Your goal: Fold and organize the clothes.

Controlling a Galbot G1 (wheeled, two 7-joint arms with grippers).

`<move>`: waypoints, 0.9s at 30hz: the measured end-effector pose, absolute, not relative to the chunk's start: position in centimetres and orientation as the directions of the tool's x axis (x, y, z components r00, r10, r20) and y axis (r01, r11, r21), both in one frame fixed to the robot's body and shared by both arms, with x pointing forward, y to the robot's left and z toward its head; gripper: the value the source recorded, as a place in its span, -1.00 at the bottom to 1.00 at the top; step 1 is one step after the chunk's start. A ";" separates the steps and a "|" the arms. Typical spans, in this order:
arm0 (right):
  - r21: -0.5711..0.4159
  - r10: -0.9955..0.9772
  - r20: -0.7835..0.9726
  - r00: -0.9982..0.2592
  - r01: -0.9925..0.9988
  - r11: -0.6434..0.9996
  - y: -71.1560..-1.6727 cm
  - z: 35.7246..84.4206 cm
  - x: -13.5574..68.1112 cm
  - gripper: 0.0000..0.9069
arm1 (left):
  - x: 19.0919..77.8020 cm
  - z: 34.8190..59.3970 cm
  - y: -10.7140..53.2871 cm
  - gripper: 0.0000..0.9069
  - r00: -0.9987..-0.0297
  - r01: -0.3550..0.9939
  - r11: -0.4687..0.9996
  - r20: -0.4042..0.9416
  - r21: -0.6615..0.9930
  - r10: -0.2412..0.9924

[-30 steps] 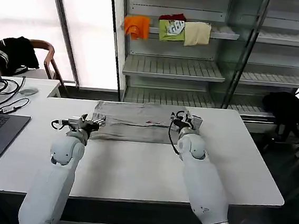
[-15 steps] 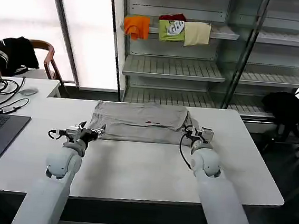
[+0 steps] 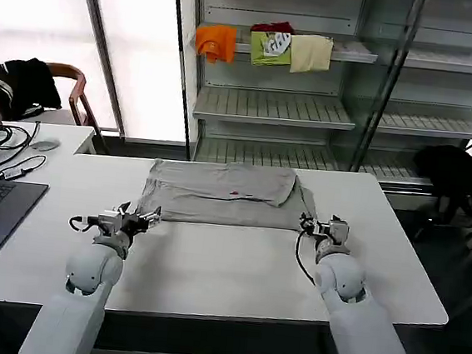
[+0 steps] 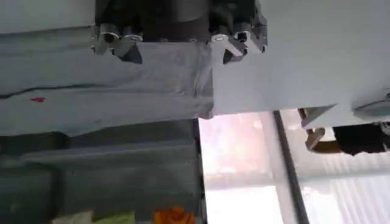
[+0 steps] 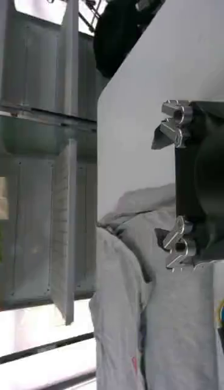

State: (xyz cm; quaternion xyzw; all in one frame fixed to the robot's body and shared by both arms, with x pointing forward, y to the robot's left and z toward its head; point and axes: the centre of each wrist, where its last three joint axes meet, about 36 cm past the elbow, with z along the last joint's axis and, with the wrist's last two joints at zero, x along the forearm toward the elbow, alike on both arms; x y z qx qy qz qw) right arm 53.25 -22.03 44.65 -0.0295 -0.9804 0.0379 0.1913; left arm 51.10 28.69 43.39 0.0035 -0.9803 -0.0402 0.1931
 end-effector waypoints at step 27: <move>-0.094 0.057 0.428 -0.902 0.018 0.995 -21.5 42.0 53.3 -1.00 | 53.1 40.8 28.3 -0.96 -0.896 0.016 0.997 0.443 0.073 -0.018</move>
